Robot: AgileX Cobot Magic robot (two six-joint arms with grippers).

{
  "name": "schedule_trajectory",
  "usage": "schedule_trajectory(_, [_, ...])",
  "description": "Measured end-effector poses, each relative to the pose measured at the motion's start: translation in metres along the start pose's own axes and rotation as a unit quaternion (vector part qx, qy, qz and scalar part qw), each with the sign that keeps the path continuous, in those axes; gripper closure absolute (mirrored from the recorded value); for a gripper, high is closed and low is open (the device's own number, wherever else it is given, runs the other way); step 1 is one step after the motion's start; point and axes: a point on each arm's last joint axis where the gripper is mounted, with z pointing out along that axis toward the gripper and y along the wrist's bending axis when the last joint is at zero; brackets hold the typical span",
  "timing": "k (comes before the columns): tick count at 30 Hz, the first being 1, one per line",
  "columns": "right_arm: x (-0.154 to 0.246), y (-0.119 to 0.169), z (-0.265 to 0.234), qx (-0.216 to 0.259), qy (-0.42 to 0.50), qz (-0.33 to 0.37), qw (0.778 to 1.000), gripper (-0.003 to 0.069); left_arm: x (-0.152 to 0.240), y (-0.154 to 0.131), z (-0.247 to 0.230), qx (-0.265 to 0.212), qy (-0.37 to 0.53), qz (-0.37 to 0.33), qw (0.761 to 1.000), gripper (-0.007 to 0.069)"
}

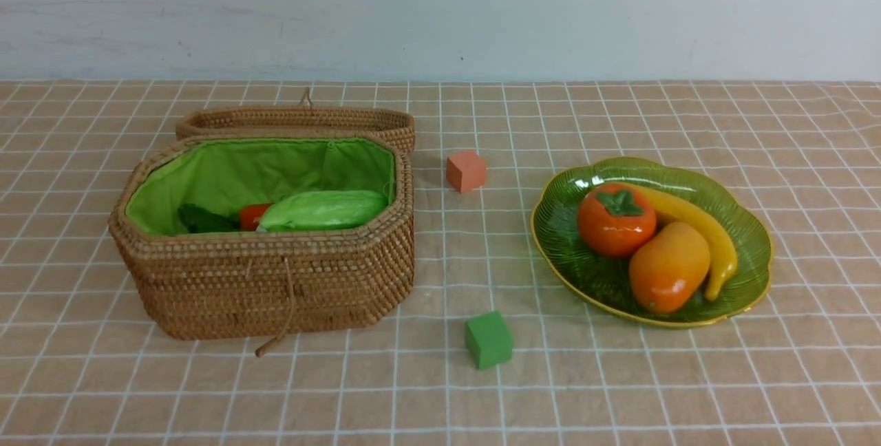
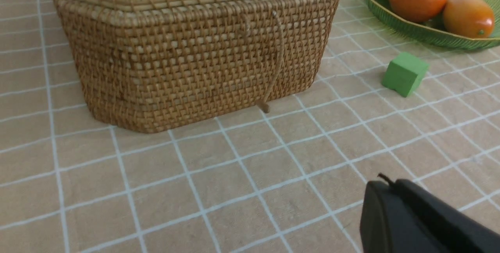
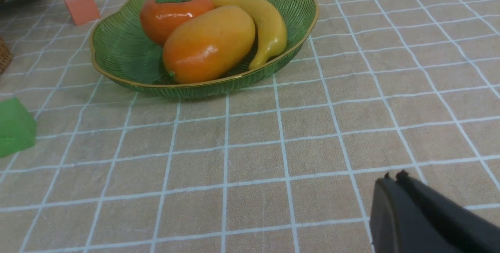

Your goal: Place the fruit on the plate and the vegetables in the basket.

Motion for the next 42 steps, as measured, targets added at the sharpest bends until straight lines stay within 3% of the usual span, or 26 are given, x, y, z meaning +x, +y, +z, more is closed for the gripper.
schedule_trajectory(18, [0.0,0.0,0.0,0.0,0.001,0.001,1.0,0.0662,0.004,0.001,0.001,-0.005,0.008,-0.003,1.0,0.0596])
schedule_trajectory(25, [0.0,0.0,0.0,0.0,0.001,0.001,1.0,0.0657,0.0,0.003,-0.001,-0.064,-0.041,-0.011,0.997,0.0596])
schedule_trajectory(28, [0.0,0.0,0.0,0.0,0.001,0.001,1.0,0.0652,-0.01,0.004,-0.006,-0.116,-0.116,-0.029,0.986,0.0638])
schedule_trajectory(32, [0.0,0.0,0.0,0.0,0.001,0.001,1.0,0.0649,-0.012,0.005,-0.008,-0.152,-0.138,-0.045,0.978,0.0638])
schedule_trajectory(42, [0.0,0.0,0.0,0.0,0.001,0.007,1.0,0.0645,0.034,0.011,0.009,-0.172,-0.028,-0.103,0.979,0.0638])
